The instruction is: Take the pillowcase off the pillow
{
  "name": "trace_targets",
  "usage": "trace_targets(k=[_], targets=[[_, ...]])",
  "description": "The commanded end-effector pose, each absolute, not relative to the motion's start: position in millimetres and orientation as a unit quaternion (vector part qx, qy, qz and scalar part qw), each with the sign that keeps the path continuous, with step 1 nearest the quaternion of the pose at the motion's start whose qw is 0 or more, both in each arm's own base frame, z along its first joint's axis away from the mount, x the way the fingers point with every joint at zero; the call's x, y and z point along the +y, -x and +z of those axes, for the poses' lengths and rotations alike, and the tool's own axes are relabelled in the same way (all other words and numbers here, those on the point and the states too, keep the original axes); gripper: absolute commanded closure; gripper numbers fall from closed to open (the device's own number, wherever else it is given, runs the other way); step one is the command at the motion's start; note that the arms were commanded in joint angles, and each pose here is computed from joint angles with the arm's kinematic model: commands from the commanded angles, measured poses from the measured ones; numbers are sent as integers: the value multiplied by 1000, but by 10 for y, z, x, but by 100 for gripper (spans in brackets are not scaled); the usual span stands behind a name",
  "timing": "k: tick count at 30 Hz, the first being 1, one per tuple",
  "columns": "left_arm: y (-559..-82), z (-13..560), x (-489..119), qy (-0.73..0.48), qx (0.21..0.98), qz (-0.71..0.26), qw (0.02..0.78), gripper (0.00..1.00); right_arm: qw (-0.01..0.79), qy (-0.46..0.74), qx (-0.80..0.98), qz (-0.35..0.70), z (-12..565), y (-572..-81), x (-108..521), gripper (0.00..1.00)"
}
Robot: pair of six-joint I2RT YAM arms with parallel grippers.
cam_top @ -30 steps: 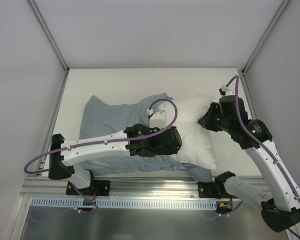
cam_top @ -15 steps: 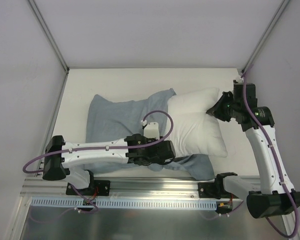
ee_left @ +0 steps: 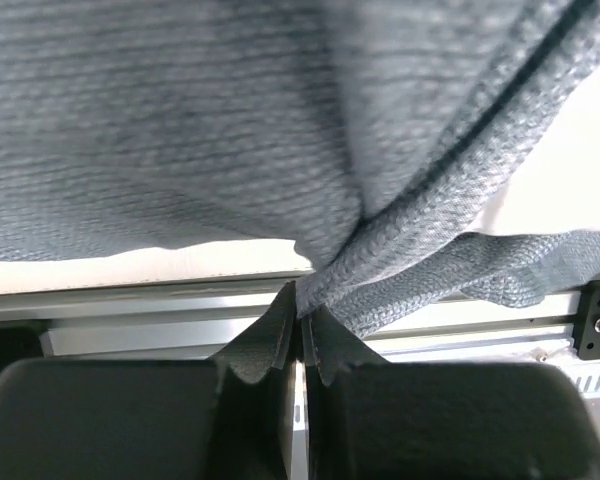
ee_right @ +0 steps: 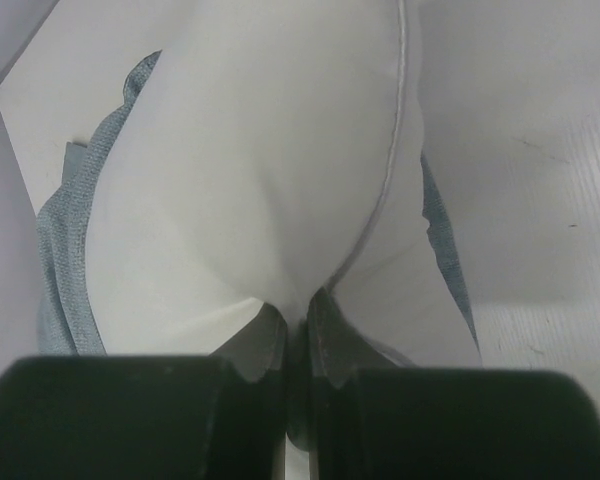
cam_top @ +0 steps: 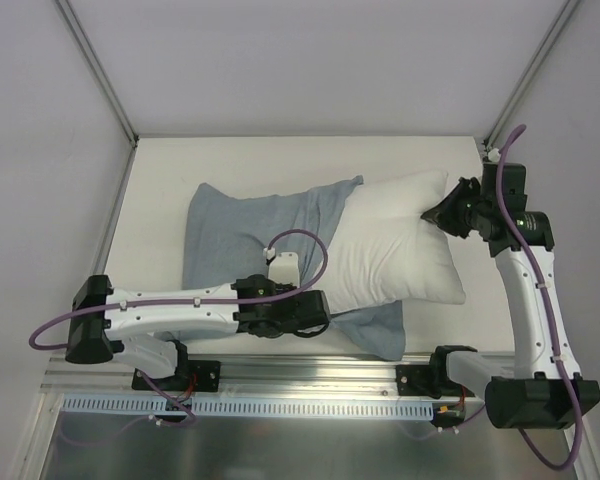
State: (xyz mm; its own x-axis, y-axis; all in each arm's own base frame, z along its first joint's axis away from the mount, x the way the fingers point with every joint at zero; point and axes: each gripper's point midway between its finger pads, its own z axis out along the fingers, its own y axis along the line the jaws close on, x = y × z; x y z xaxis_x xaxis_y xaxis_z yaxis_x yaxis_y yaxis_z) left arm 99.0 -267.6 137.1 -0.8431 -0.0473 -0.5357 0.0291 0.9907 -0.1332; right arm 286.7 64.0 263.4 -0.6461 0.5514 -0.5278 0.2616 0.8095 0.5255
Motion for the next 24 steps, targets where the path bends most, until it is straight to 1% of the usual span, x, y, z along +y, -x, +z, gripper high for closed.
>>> trace_targets(k=[1,3,4,5,6,7,8,10,12,13,14,15,16,17,18,19,20,21,22,23,24], targets=[[-1020,1449,-2272,14,953,-39,301,100,432,-245,837,231,3032,-2969,492,99],[-1064,1429,-2019,38,952,-22,302,100,436,-252,829,242,3102,-2900,450,99],[-1139,1498,-1870,71,949,-31,306,100,451,-261,818,242,3194,-2832,368,99],[-1155,1435,-1709,86,949,-20,304,100,456,-261,814,246,3242,-2793,351,99],[-1175,1430,-1591,108,946,-23,304,100,459,-265,812,244,3283,-2735,325,99],[-1218,1512,-1450,146,939,-50,309,100,467,-272,807,238,3318,-2699,260,99],[-1206,1426,-1315,158,936,-46,310,100,474,-270,803,240,3370,-2635,252,99],[-1195,1495,-1221,182,925,-90,322,100,472,-269,804,240,3342,-2582,241,99],[-1169,1480,-1202,176,924,-104,322,100,463,-261,809,251,3296,-2538,300,99],[-1163,1495,-1215,175,925,-109,321,99,453,-262,814,253,3190,-2535,313,99],[-1158,1508,-1244,171,926,-112,317,96,449,-257,816,260,3154,-2516,345,99],[-1161,1495,-1273,153,932,-98,315,87,446,-255,817,263,3119,-2511,362,99],[-1170,1509,-1300,142,934,-91,314,81,442,-251,820,264,3071,-2496,377,99],[-1201,1619,-1373,134,934,-97,317,70,430,-246,825,271,2979,-2477,413,99],[-1227,1628,-1418,107,939,-77,317,36,428,-242,827,271,2956,-2445,424,99],[-1276,1790,-1514,102,936,-90,325,20,424,-231,833,269,2913,-2411,440,99],[-1309,1858,-1553,79,936,-85,331,9,417,-227,839,266,2858,-2385,443,99],[-1370,1904,-1607,67,936,-71,339,2,407,-223,845,265,2808,-2319,463,99],[-1436,2116,-1700,65,929,-88,354,2,401,-219,850,261,2767,-2280,467,99],[-1476,2193,-1736,49,927,-86,362,3,394,-214,857,255,2687,-2242,461,96],[-1550,2259,-1789,44,923,-79,375,4,382,-216,864,249,2614,-2178,461,85]])
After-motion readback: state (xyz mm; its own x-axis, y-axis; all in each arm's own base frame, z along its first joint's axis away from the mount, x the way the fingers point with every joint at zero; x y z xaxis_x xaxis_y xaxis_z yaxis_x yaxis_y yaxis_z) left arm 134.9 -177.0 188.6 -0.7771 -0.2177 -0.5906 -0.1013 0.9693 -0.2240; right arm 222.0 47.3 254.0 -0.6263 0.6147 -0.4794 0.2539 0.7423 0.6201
